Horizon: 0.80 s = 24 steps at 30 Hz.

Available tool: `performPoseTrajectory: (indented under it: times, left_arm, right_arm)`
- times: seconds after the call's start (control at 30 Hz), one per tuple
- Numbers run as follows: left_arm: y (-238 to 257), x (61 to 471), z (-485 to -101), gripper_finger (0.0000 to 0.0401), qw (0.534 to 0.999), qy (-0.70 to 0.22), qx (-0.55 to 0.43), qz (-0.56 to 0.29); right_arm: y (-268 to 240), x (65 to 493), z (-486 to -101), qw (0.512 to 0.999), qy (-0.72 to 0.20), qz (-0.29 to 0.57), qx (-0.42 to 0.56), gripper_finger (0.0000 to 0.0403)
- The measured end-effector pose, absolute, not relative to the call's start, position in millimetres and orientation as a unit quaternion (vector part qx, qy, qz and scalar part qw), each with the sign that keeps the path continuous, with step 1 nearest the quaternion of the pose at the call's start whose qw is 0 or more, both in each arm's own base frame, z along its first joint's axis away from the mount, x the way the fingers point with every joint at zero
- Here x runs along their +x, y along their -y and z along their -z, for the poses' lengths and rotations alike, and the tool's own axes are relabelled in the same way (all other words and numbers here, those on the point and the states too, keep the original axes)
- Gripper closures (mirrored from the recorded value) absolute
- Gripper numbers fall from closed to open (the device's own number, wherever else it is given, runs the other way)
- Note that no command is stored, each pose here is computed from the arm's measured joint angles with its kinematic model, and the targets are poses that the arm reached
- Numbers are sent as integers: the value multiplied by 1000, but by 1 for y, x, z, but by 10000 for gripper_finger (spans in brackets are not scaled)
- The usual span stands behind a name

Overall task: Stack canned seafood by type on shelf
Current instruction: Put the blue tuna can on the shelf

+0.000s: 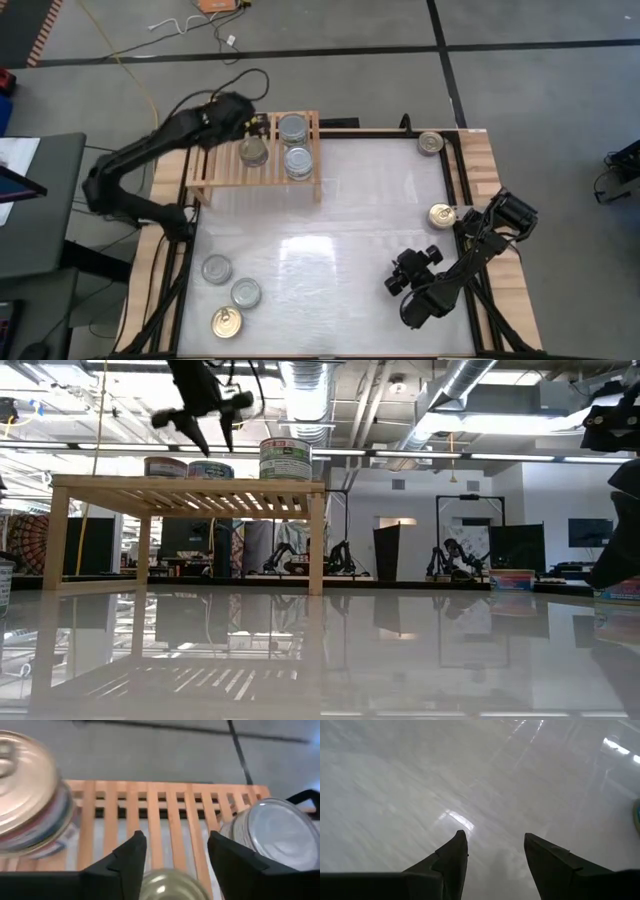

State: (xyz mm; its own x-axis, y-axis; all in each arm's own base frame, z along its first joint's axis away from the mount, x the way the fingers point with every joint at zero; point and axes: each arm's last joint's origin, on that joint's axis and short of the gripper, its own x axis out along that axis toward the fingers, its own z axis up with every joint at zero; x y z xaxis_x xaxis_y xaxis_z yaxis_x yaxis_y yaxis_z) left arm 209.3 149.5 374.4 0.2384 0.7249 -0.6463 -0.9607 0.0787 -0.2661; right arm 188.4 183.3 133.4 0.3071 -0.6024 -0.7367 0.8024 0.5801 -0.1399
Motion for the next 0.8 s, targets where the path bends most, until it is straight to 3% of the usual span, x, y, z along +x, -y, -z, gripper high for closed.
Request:
performPoseTrajectory:
  times: [0.2, 0.43, 0.8]
  left_arm:
    - [-185, 225, -353, 232, 692, -230, -379, -569]
    - [-190, 230, -337, 257, 671, -275, -396, -563]
    - [-121, 224, -356, 264, 685, -361, -474, -420]
  right_arm:
    - [-183, 188, -134, 798, -392, 441, 126, 181]
    - [-183, 188, -133, 798, -393, 440, 126, 181]
    - [-184, 188, -133, 798, -391, 440, 130, 181]
